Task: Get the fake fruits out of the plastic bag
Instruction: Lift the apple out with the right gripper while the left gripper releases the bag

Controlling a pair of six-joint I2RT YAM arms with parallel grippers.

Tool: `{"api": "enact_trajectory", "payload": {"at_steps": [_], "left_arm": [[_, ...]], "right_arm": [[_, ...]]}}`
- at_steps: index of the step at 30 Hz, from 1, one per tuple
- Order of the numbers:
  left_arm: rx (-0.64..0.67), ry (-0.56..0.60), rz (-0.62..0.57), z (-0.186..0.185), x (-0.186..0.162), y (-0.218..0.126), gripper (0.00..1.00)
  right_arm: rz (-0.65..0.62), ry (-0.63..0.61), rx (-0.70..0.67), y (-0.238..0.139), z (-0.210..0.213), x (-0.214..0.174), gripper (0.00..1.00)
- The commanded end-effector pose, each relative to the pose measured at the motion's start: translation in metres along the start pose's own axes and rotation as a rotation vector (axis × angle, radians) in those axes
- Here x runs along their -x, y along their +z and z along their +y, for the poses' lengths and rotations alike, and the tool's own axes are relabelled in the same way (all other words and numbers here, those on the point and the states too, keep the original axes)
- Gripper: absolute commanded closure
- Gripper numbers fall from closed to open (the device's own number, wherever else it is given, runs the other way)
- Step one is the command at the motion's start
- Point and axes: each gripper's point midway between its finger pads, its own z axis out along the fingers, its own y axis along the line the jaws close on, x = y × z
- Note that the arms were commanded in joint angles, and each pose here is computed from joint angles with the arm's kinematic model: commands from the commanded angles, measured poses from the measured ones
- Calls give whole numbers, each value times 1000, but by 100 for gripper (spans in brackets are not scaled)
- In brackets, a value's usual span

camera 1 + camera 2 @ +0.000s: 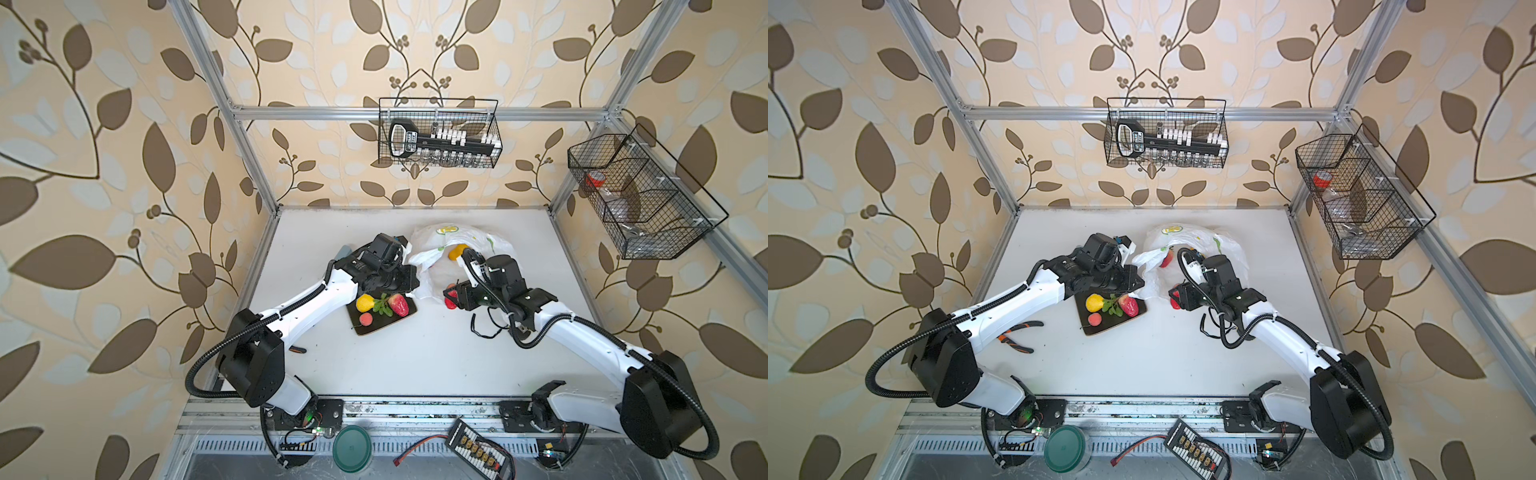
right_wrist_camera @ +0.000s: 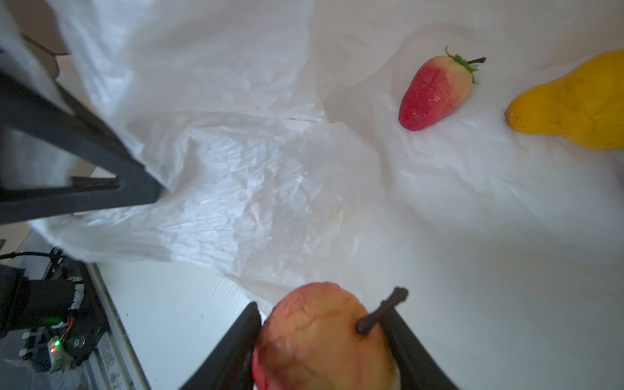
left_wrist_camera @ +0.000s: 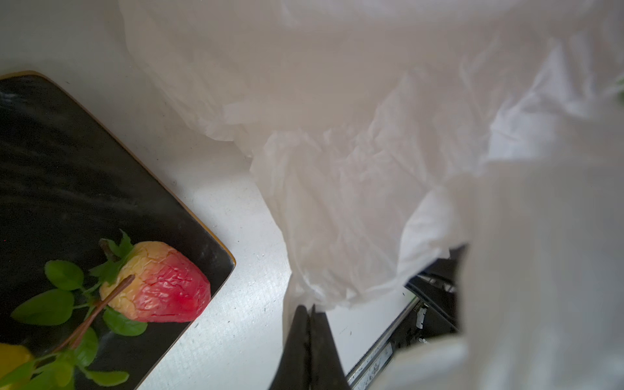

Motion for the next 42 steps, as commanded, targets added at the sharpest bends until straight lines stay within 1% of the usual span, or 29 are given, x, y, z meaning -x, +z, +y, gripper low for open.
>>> {"api": "enact_trajectory", "payload": {"at_steps": [1, 6, 8, 12, 14, 16, 18, 19, 22, 25, 27, 29, 31, 33, 36, 38, 40, 42], "left_arm": [[-46, 25, -41, -19, 16, -2, 100], [-30, 10, -53, -16, 21, 1, 100], [-24, 5, -54, -15, 21, 1, 94], [-30, 15, -49, -16, 18, -1, 77], [-22, 37, -44, -14, 13, -6, 65], [-29, 56, -37, -13, 5, -12, 48], [-43, 68, -15, -12, -5, -13, 35], [-65, 86, -24, -18, -7, -24, 30], [-96, 109, -6, -21, -19, -34, 21], [-105, 129, -32, -22, -26, -49, 15], [-62, 122, -78, -16, -25, -62, 11], [31, 87, -145, -1, -21, -76, 8], [180, 9, -234, 25, -15, -97, 7], [296, -63, -323, 45, -10, -119, 7], [411, -174, -479, 69, -5, -155, 7], [455, -253, -593, 82, -5, -179, 7], [491, -334, -698, 96, -9, -202, 7], [514, -385, -759, 106, -16, -216, 8]], "right_arm": [[40, -60, 103, -16, 24, -14, 47], [6, -88, 129, -37, 37, -10, 48], [-5, -91, 125, -42, 38, -7, 48], [-52, -101, 112, -54, 42, 7, 48], [-85, -108, 109, -60, 44, 16, 49], [-116, -113, 120, -65, 50, 25, 49], [-139, -123, 143, -69, 58, 32, 49], [-149, -133, 159, -71, 63, 36, 50], [-172, -167, 209, -78, 83, 51, 50], [-201, -194, 240, -85, 98, 70, 50], [-237, -206, 258, -91, 106, 86, 50], [-284, -212, 270, -98, 114, 105, 50], [-335, -224, 272, -102, 120, 125, 51], [-365, -240, 260, -100, 126, 141, 50], [-378, -258, 270, -84, 139, 163, 51], [-384, -271, 273, -68, 152, 173, 51], [-362, -288, 252, -44, 163, 179, 50], [-319, -302, 195, -13, 168, 179, 49]]}}
